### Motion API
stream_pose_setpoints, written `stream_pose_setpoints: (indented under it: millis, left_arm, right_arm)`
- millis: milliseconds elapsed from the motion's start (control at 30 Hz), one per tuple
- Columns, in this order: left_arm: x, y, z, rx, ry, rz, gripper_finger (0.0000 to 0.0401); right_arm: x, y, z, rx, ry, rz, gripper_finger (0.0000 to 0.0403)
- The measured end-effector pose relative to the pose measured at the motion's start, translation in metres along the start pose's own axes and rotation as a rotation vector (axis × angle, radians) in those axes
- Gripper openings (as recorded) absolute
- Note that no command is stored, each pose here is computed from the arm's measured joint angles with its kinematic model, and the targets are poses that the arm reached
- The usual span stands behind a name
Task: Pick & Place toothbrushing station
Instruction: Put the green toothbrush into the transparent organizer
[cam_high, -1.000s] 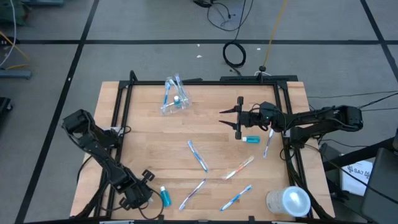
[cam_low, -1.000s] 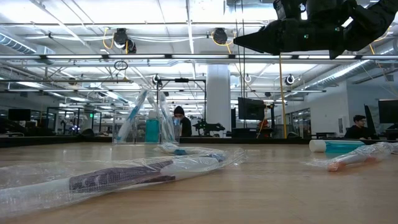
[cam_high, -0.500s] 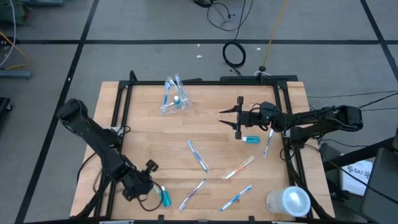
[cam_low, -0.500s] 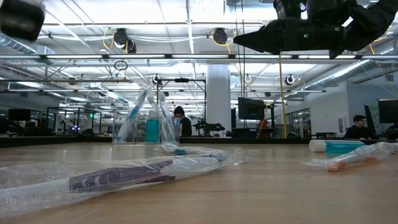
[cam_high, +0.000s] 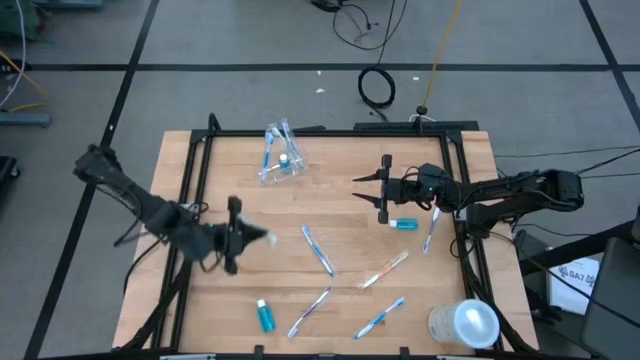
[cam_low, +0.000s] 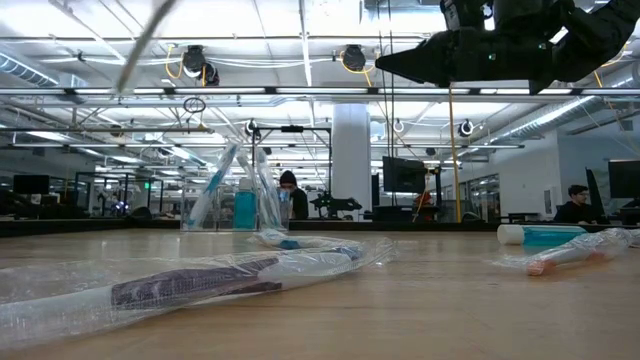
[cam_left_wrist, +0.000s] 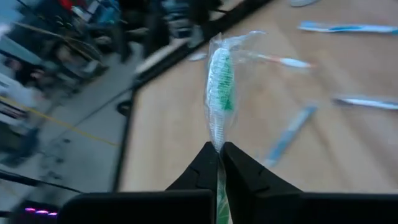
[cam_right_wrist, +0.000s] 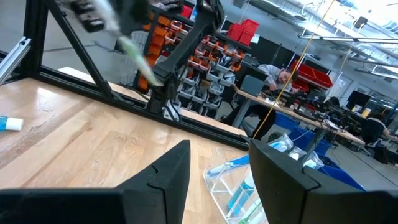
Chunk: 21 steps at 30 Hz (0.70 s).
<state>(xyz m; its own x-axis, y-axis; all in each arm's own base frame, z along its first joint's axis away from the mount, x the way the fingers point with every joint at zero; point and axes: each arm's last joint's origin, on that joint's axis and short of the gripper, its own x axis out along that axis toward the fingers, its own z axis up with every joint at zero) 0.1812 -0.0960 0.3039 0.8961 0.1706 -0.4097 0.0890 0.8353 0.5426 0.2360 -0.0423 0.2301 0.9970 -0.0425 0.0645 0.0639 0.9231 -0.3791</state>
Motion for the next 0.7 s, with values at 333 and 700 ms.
stream_pose_setpoints:
  millis: [333,700]
  left_arm:
    - [0.038,0.057,-0.032,0.090,-0.045,-0.047,0.0012]
    - [0.064,0.106,-0.102,-0.013,-0.203,0.049,0.0011]
  right_arm:
    - [0.000,0.000,0.000,0.000,0.000,0.000,0.0155]
    - [0.000,0.000,0.000,-0.028,0.000,0.000,0.0155]
